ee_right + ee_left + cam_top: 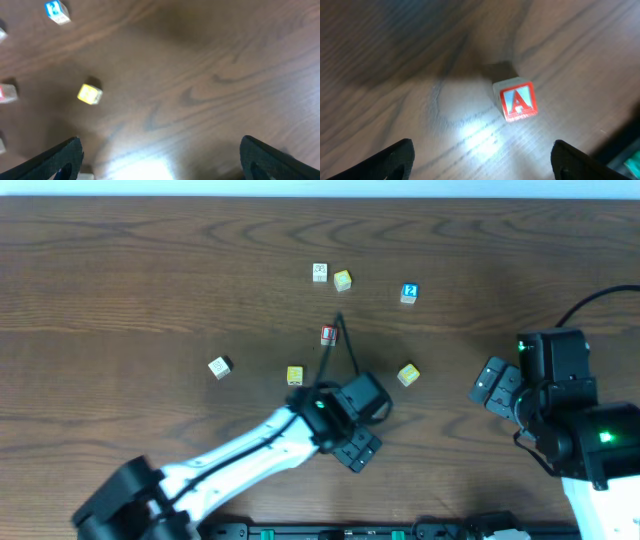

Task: Spell out Ai2
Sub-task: 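Move the left gripper to the red 'A' block near front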

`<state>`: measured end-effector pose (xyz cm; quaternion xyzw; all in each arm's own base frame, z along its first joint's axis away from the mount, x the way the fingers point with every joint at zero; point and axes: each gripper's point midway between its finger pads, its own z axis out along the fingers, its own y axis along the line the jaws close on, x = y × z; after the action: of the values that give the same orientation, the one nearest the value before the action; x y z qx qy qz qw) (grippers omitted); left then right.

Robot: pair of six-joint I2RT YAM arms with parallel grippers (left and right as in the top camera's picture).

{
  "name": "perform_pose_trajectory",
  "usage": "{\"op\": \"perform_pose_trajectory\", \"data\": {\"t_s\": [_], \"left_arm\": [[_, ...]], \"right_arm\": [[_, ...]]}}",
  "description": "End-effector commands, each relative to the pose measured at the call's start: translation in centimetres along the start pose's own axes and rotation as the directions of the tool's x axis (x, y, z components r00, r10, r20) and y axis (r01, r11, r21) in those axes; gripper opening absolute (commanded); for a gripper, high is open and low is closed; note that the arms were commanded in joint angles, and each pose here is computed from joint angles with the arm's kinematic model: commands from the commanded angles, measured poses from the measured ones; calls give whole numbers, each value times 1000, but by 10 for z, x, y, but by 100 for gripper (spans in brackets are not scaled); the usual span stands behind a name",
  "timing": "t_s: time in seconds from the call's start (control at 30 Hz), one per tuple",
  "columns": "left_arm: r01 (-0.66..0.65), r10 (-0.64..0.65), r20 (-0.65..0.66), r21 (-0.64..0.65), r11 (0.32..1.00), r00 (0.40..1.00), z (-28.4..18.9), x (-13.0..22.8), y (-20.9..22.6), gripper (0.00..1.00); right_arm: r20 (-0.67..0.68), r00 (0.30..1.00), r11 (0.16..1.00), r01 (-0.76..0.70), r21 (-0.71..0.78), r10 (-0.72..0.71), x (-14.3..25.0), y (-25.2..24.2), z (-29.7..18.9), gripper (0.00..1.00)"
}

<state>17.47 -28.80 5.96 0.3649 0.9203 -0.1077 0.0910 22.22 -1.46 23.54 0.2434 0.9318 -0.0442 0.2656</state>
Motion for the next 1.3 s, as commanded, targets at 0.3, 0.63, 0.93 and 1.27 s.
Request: {"op": "perform_pose_trajectory", "data": {"t_s": [0.3,0.63,0.93,1.27], "left_arm": [[75,-84,-108,-85,994,991,54,15,8,84],[134,-133,-26,73,988,991,26,-19,-26,81],[365,-358,118,-43,930,926,23,-34,-28,76],[501,-458,254,-141,854,852,29,-43,-10,76]], "right_arm": [[27,1000,1000,-13,-2,13,-3,-4,-5,99],[4,1000,1000,-2,23,2,3,-10,-5,99],[3,1000,1000,5,24,-5,4,-10,-5,99],[2,1000,1000,5,23,-5,4,-10,-5,99]]}}
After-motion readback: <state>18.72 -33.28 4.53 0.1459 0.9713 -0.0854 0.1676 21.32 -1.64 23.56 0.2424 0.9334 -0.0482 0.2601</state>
